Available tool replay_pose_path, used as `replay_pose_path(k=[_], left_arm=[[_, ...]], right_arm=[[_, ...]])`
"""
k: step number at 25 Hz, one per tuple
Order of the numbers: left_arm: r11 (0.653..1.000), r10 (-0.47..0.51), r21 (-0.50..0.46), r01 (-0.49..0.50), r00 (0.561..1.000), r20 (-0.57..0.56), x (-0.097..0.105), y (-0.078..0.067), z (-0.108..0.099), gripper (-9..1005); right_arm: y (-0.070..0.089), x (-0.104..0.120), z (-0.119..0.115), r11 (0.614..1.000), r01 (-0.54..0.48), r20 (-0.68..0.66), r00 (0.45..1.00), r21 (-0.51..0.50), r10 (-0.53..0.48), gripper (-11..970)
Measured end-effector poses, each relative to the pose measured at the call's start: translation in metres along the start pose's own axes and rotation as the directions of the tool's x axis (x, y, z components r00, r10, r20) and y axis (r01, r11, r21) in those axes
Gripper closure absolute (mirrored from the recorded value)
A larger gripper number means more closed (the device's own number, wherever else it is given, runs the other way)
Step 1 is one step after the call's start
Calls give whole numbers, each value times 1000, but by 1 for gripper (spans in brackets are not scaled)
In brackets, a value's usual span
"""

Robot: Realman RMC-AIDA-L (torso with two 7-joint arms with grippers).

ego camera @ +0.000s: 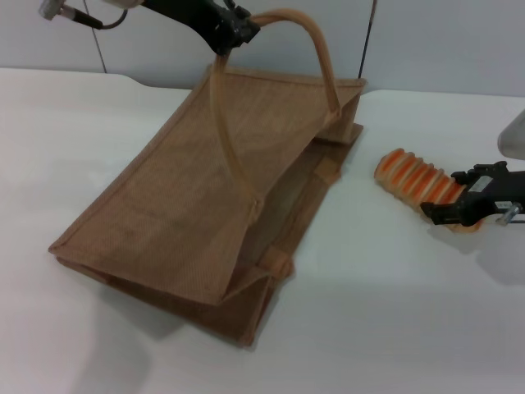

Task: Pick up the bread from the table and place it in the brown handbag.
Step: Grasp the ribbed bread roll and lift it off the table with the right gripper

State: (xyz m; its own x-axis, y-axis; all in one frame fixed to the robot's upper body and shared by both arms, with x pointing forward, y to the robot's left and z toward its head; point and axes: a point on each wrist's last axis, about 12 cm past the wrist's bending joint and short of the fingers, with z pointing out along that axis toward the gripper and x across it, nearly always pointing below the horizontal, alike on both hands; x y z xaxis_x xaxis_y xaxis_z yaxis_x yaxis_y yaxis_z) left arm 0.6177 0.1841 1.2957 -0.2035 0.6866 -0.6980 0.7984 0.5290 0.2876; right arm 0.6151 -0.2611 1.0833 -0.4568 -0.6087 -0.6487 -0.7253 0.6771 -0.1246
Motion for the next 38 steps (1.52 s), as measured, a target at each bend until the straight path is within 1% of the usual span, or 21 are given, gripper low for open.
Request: replay_pose_path(k=[3,10,15,19,22,23,29,33,36,38], left_arm=[[1000,-2,-1,2,1000,1,-1,0,0,877],[1000,4,-5,-4,1000,10,-4,0,-1,877],[1000,5,-4,-5,1000,15,-5,-1,0,877],[1000,4,-4,-4,1000,16,-4,-1,0,877],[1000,3,-4,-3,1000,15,-4,-1,1,877],[1000,2,-4,-2,1000,15,-3,-1,1,877],[1000,-2,-6,2,1000,12,-1,0,0,878],[1000,-6,-10,6,1000,14,-1,1,0,878],[1000,-6,-13,6,1000,17,-1,2,-1,878],[1000,2,-15,-2,1000,20,-3,1,-1,878]], right_arm=[[0,2,1,1000,2,-12,1000,3,-2,172],[-1,1,4,1000,2,-53,999,9,-2,239],[-4,-3,5,999,-14,-103,995,39,18,284],[-3,-6,5,999,-20,-120,992,46,25,323],[-4,-12,3,998,-25,-106,994,55,30,354],[-4,-17,0,998,-24,-86,996,60,29,363],[-4,-26,-5,997,-15,-58,998,72,19,407],[-3,-28,-8,997,-17,-48,999,75,21,425],[3,-34,-13,999,-19,-16,1000,48,20,439],[13,-41,-15,1000,-9,15,1000,7,9,448]])
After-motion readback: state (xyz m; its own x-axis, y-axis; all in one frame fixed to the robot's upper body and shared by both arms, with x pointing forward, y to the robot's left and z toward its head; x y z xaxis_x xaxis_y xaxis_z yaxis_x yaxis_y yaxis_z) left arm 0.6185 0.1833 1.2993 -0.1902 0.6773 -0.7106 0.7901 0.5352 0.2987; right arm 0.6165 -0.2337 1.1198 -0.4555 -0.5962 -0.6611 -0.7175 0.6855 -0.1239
